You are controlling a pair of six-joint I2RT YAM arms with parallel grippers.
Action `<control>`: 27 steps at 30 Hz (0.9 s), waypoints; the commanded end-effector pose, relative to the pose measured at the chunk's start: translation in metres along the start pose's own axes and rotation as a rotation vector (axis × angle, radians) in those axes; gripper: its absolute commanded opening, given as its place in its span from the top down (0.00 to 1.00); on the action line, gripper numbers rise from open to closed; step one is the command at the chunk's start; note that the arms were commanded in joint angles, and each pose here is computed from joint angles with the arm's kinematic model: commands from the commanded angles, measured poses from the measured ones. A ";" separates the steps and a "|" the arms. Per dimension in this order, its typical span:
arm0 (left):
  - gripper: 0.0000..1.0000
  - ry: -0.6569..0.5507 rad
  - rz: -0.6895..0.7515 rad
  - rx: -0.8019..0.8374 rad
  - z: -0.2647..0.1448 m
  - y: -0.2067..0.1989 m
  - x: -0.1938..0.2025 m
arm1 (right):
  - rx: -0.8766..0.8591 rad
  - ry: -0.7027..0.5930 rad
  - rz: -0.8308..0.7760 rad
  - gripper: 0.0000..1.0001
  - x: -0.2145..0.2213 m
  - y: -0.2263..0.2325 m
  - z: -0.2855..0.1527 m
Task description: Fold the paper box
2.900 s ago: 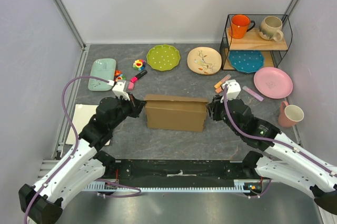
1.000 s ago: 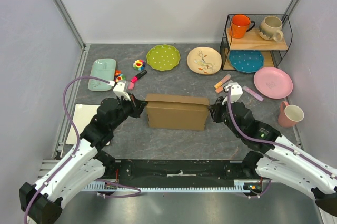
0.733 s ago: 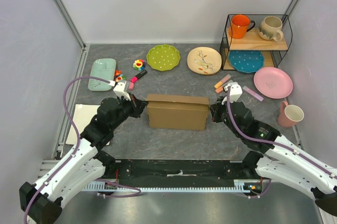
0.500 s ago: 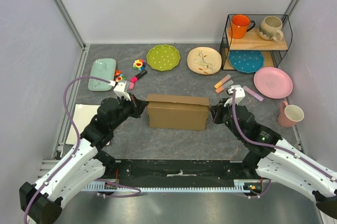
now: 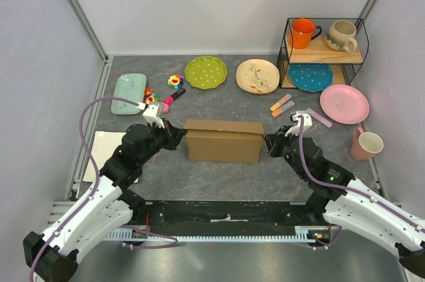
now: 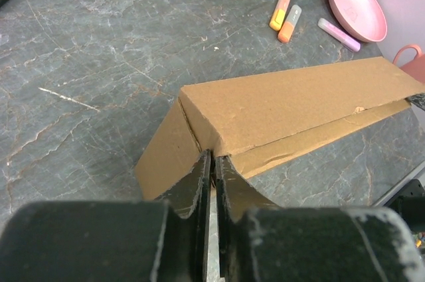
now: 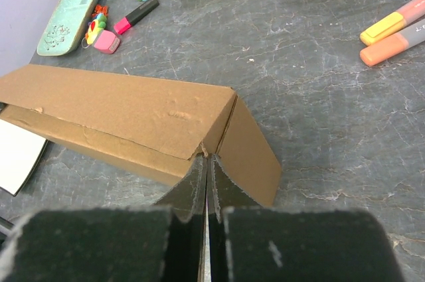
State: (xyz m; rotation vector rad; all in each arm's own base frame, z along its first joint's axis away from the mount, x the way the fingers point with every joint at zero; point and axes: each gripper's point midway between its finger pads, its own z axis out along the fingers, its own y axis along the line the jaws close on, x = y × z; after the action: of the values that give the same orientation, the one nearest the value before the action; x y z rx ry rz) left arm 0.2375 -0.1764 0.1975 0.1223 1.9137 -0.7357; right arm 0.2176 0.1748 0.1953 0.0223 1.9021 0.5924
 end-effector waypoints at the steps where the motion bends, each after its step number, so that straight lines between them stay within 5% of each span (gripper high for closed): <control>1: 0.88 0.067 0.007 -0.028 -0.011 0.002 0.009 | 0.081 0.144 -0.075 1.00 0.039 -0.023 -0.001; 13: 0.76 -0.001 0.053 -0.020 -0.018 -0.009 -0.025 | 0.085 0.134 -0.082 1.00 0.033 -0.022 -0.001; 27: 0.77 -0.006 0.073 -0.010 -0.011 -0.012 -0.032 | 0.085 0.138 -0.085 1.00 0.035 -0.022 -0.001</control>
State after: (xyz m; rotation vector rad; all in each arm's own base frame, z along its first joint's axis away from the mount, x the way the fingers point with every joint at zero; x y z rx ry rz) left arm 0.2334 -0.1696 0.2133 0.1442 1.9621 -0.6787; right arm 0.2202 0.1765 0.1949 0.0195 1.9093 0.5795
